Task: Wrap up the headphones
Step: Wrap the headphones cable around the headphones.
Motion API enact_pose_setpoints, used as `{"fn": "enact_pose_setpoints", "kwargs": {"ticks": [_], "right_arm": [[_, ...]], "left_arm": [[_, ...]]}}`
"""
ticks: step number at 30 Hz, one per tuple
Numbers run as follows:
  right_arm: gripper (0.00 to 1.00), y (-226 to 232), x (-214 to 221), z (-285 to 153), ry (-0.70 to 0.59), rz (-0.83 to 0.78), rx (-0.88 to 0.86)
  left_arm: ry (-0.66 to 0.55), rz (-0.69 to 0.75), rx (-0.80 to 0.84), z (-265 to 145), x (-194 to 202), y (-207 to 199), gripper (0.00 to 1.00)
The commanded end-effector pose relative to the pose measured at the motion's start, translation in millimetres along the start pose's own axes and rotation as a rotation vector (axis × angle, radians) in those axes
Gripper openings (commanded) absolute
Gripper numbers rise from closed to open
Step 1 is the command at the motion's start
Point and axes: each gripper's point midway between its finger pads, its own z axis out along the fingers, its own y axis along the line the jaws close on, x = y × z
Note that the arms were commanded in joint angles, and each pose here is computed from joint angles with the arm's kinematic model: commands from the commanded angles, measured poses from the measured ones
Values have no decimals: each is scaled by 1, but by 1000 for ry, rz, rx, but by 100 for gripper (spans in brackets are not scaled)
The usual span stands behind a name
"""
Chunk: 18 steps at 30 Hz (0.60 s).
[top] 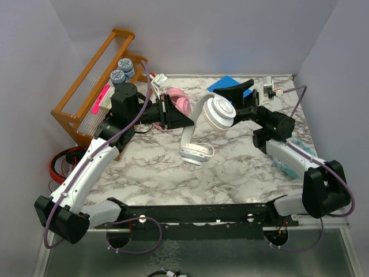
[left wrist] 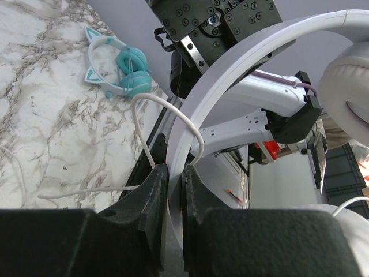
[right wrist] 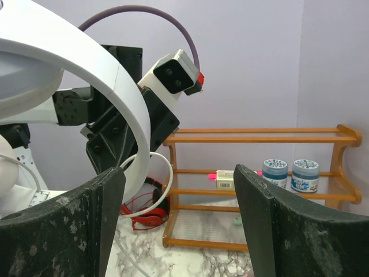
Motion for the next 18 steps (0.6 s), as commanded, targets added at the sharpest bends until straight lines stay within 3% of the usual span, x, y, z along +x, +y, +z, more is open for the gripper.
{"fn": "enact_pose_setpoints", "kwargs": {"ticks": [1, 5, 8, 10, 13, 14, 16, 18], "right_arm": [[82, 14, -7, 9, 1, -34, -99], [80, 15, 2, 21, 19, -39, -113], [72, 14, 3, 29, 12, -35, -128], [62, 11, 2, 32, 1, -29, -132], [35, 10, 0, 35, -11, -26, -142], [27, 10, -2, 36, -12, -30, -147], [15, 12, -4, 37, -10, -42, -152], [5, 13, -5, 37, 8, -73, -149]], "left_arm": [[-1, -8, 24, 5, 0, 1, 0], [5, -10, 25, 11, 3, 4, 0], [15, -17, 25, 16, 7, 8, 0], [18, -14, 29, 17, 9, 7, 0], [15, 0, 32, 17, 9, 5, 0], [16, 6, 23, 16, 9, 6, 6], [13, 30, -50, 13, 9, 16, 29], [5, 38, -206, 6, 9, 39, 49]]}}
